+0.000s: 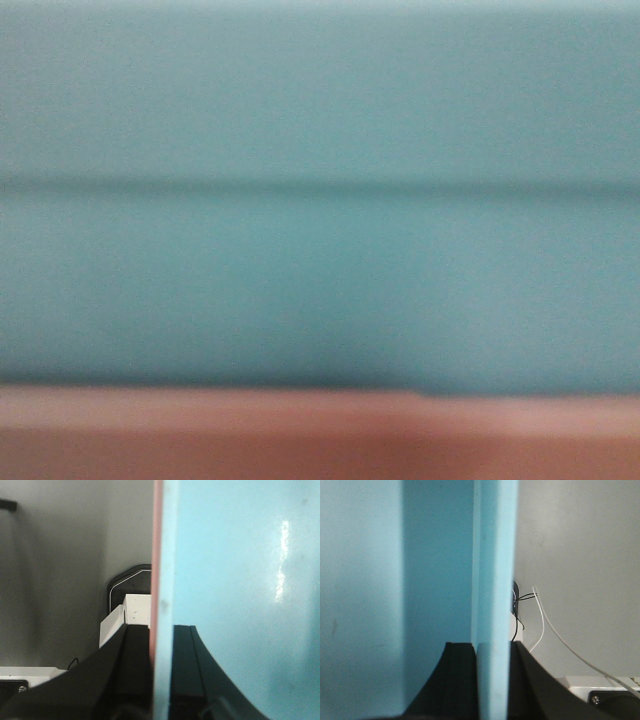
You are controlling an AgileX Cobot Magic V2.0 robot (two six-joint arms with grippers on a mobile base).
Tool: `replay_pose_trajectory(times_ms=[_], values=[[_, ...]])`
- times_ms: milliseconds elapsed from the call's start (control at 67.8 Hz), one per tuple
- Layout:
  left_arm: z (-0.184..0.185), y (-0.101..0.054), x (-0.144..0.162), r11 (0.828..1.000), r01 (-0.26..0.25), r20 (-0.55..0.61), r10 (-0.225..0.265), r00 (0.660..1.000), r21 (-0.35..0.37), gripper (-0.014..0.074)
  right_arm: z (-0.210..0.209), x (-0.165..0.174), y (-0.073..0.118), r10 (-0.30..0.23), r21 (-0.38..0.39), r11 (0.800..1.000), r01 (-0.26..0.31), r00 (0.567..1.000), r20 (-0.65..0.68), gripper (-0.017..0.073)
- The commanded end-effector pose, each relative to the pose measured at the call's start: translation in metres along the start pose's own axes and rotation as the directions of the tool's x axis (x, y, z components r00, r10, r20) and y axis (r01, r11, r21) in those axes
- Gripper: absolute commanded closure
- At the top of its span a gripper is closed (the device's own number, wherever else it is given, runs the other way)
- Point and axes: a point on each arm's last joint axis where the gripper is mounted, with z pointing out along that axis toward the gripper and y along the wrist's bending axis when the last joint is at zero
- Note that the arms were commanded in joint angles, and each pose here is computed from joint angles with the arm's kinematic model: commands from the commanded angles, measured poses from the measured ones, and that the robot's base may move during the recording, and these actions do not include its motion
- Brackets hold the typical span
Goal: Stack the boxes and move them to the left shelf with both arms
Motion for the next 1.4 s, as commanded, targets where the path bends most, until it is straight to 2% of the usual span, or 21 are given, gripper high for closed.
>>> replay_pose_trajectory(times_ms=[0, 1387], values=[[-0.0199, 0.0008, 0.0098, 0.999, 0.013, -0.042, -0.011, 0.999, 0.033, 0.0606, -0.0158, 0.0038, 0.0001, -0.006, -0.036, 0.999, 0.006, 1.000, 0.005, 0.0503], [-0.0199, 0.0008, 0.0098, 0.999, 0.013, -0.042, -0.011, 0.999, 0.033, 0.0606, -0.0161, 0.0038, 0.0000, -0.006, -0.037, 0.999, 0.006, 1.000, 0.006, 0.0503]])
